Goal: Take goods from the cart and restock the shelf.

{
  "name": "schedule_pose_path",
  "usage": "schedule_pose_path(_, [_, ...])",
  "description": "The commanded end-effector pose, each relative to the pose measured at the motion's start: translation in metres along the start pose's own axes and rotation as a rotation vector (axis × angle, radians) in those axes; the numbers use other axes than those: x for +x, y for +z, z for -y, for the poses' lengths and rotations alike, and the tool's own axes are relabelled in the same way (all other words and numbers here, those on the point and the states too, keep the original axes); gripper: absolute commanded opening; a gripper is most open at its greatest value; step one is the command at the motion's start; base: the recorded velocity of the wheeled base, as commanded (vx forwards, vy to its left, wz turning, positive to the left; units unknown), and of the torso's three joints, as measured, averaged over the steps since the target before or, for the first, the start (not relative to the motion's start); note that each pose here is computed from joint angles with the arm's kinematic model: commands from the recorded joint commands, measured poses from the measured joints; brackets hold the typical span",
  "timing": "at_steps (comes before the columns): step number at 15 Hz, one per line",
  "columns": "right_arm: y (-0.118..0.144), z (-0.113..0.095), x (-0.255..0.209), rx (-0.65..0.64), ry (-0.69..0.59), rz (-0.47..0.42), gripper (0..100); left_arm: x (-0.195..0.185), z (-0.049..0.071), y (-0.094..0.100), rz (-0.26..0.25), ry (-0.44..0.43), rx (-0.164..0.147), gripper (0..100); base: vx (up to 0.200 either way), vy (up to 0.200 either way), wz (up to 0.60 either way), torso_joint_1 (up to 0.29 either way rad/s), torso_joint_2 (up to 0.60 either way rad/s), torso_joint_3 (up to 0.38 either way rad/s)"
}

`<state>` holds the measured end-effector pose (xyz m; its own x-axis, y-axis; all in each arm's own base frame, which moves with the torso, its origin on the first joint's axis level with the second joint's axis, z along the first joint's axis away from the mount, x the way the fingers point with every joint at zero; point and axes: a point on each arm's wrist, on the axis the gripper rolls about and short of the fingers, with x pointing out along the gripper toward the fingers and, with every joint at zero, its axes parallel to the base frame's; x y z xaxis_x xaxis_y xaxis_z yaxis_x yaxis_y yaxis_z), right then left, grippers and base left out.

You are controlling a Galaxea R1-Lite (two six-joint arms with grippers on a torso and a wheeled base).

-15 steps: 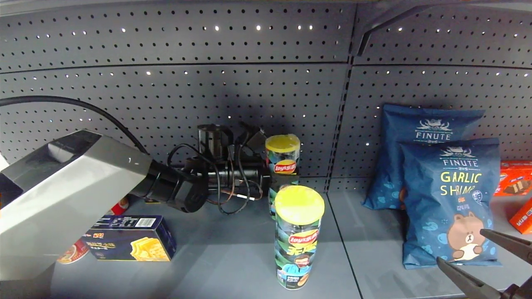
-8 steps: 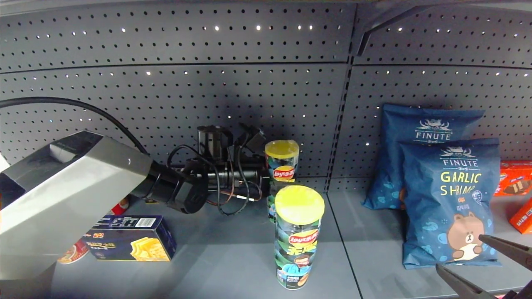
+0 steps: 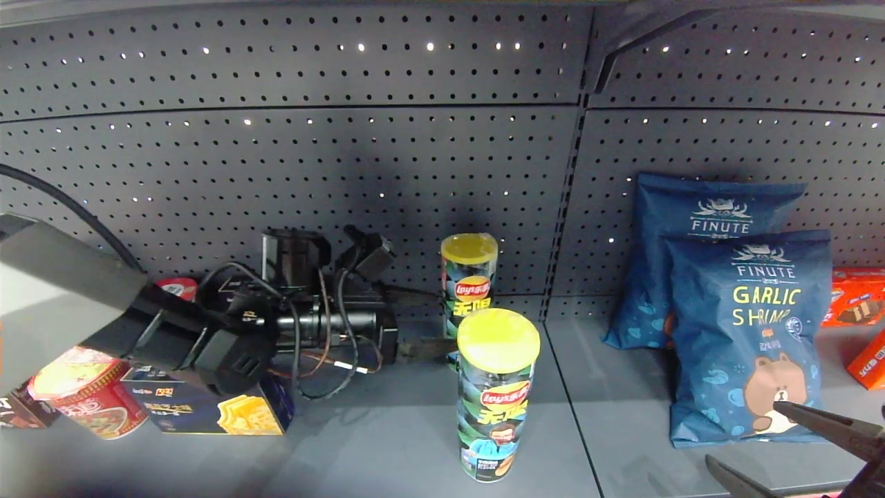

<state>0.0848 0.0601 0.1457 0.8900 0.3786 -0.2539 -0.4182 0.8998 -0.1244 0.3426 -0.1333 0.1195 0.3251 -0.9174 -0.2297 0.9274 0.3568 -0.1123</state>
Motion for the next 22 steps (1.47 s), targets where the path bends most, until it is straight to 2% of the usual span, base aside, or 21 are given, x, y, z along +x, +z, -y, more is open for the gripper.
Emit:
schedule_pose_path(1, [-0.002,-0.007,0.013,-0.029,0.025,-0.064,100,-0.039,0.022,0.012,0.023,0.047,0.027,100,0.0,0.0,0.0,0.0,0.0,0.0])
schedule_pose_path(3, [0.007,-0.011,0.029,-0.034,0.022,-0.092,100,-0.056,0.035,0.014,0.027,0.065,0.026,100,0.0,0.0,0.0,0.0,0.0,0.0])
schedule_pose_path(6, [0.032,-0.014,0.07,0.02,-0.018,-0.121,100,-0.076,0.051,0.019,0.041,0.118,0.042,100,0.0,0.0,0.0,0.0,0.0,0.0])
schedule_pose_path(7, [0.034,-0.019,0.085,0.059,-0.016,-0.147,100,-0.082,0.058,0.02,0.038,0.161,0.044,100,0.0,0.0,0.0,0.0,0.0,0.0])
schedule_pose_path(10, [0.035,-0.034,0.112,0.044,0.016,-0.192,100,-0.095,0.073,0.021,0.032,0.263,0.05,100,0.0,0.0,0.0,0.0,0.0,0.0])
schedule_pose_path(12, [0.025,-0.042,0.128,0.022,0.029,-0.25,100,-0.104,0.085,0.018,0.022,0.344,0.052,100,0.0,0.0,0.0,0.0,0.0,0.0])
schedule_pose_path(15, [0.018,-0.054,0.148,0.002,0.046,-0.292,100,-0.11,0.089,0.026,0.046,0.387,0.078,100,0.0,0.0,0.0,0.0,0.0,0.0])
schedule_pose_path(17, [0.015,-0.056,0.152,-0.001,0.047,-0.303,100,-0.112,0.091,0.027,0.047,0.405,0.08,100,0.0,0.0,0.0,0.0,0.0,0.0])
schedule_pose_path(20, [0.015,-0.064,0.159,-0.013,0.067,-0.307,100,-0.113,0.087,0.025,0.029,0.507,0.067,100,0.0,0.0,0.0,0.0,0.0,0.0])
schedule_pose_path(22, [0.018,-0.068,0.164,-0.012,0.074,-0.298,100,-0.113,0.087,0.027,0.035,0.508,0.071,100,0.0,0.0,0.0,0.0,0.0,0.0])
